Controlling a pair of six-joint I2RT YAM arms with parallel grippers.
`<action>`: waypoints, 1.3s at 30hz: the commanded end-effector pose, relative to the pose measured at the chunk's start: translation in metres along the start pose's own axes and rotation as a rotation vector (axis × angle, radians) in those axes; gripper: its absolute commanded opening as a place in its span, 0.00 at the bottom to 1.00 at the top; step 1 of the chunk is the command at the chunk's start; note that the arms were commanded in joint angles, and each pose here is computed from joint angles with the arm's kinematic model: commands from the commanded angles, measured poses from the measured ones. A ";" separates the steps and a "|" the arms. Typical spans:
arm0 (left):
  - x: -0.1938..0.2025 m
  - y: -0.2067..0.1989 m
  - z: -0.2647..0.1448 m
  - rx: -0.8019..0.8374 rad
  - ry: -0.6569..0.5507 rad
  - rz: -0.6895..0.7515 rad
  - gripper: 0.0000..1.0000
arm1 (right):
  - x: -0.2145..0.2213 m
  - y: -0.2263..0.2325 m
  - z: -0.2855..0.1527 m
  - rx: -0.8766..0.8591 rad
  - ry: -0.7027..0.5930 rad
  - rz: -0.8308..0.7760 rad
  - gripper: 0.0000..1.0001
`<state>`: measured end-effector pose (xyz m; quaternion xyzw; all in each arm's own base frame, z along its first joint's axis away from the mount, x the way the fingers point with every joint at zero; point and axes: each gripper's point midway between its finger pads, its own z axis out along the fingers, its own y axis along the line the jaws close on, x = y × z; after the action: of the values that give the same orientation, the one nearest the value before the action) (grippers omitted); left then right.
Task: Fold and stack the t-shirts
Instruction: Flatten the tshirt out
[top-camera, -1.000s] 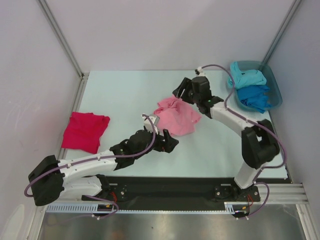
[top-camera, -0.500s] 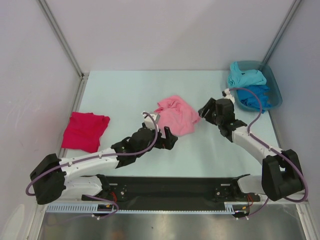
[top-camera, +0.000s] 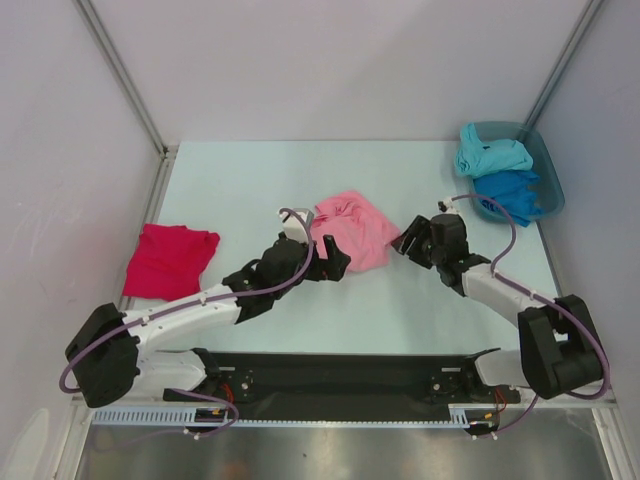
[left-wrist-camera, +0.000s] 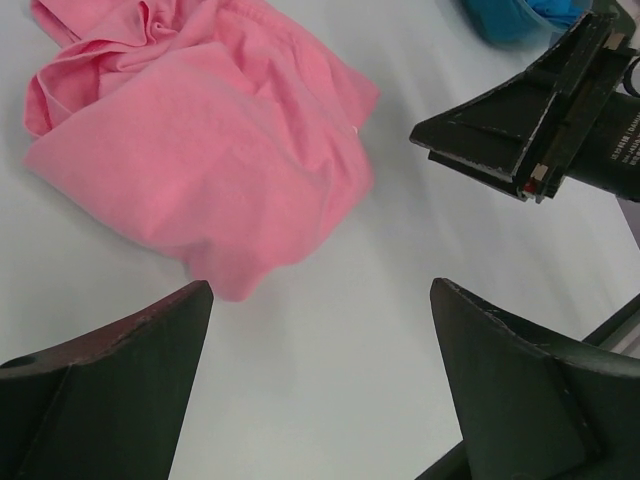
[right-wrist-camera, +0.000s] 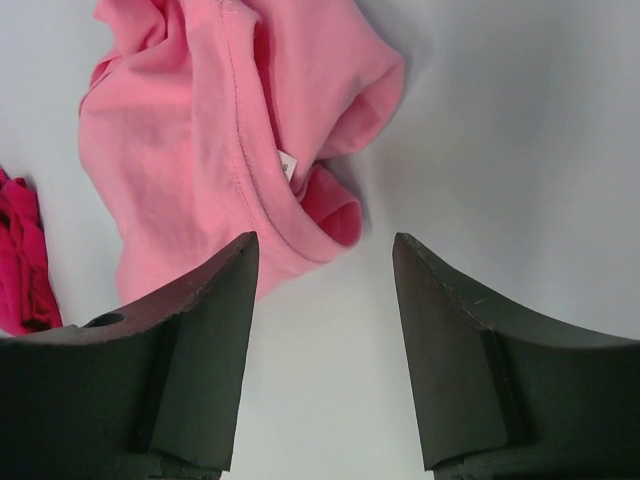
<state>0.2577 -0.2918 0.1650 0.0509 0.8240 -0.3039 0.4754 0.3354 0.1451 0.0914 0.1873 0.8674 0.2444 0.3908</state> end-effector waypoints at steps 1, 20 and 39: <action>-0.004 -0.010 -0.002 0.044 -0.008 -0.031 0.96 | 0.009 0.010 0.012 -0.079 0.038 0.006 0.60; -0.002 -0.011 -0.010 0.078 -0.016 -0.016 0.97 | 0.041 0.030 0.054 -0.226 0.152 0.006 0.54; 0.005 -0.013 -0.004 0.092 0.005 -0.032 0.96 | -0.014 0.084 0.002 -0.265 0.049 -0.023 0.00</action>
<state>0.2466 -0.2940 0.1597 0.0641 0.8228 -0.3251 0.4616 0.3468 0.2021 0.0940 0.1270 0.8644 0.3371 0.3508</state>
